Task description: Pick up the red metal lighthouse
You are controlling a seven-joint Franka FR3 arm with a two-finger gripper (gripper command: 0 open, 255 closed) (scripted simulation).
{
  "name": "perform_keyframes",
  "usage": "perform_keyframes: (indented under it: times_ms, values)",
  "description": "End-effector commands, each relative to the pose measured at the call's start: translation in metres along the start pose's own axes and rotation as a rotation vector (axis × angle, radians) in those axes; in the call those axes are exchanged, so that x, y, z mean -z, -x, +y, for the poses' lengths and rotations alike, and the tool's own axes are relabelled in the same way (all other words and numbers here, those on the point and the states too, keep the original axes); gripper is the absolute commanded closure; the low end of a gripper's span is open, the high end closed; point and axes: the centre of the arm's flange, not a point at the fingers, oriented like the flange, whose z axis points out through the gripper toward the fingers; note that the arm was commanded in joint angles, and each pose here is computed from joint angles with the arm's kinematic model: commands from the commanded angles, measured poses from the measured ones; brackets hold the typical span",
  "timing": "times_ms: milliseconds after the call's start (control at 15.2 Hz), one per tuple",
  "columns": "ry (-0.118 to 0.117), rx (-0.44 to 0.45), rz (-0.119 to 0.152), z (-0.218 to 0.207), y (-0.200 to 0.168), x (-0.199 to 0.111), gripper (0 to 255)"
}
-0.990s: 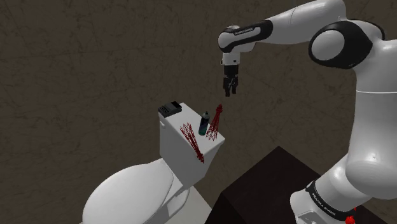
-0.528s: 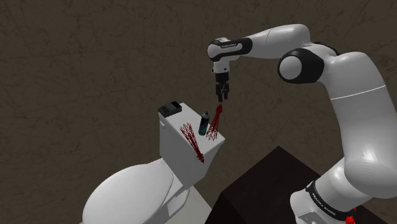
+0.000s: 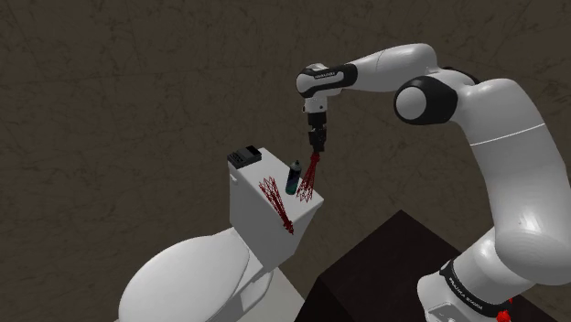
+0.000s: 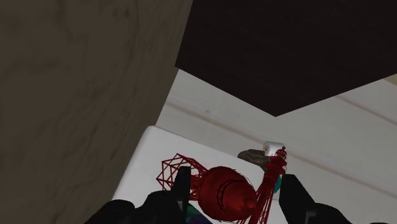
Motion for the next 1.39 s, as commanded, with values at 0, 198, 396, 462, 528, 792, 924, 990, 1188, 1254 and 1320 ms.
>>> perform_keyframes:
  times_ms: [0, 198, 396, 462, 528, 792, 924, 990, 1188, 1254, 1320]
  values:
    - [0.0, 0.0, 0.0, 0.0, 0.0, -0.001, 255]
    - [0.0, 0.0, 0.0, 0.0, -0.001, 0.0, 255]
    - [0.0, 0.0, 0.0, 0.0, -0.001, 0.0, 255]
    - [0.0, 0.0, 0.0, 0.0, -0.001, -0.001, 255]
    - [0.0, 0.0, 0.0, 0.0, 0.0, -0.001, 255]
    - [0.0, 0.0, 0.0, -0.005, 0.009, 0.017, 255]
    - [0.0, 0.0, 0.0, -0.008, 0.013, 0.027, 255]
    - [0.0, 0.0, 0.0, -0.01, 0.016, 0.031, 255]
    - [0.0, 0.0, 0.0, -0.014, 0.022, 0.045, 255]
    - [0.0, 0.0, 0.0, -0.015, 0.024, 0.049, 255]
    - [0.0, 0.0, 0.0, -0.017, 0.027, 0.054, 255]
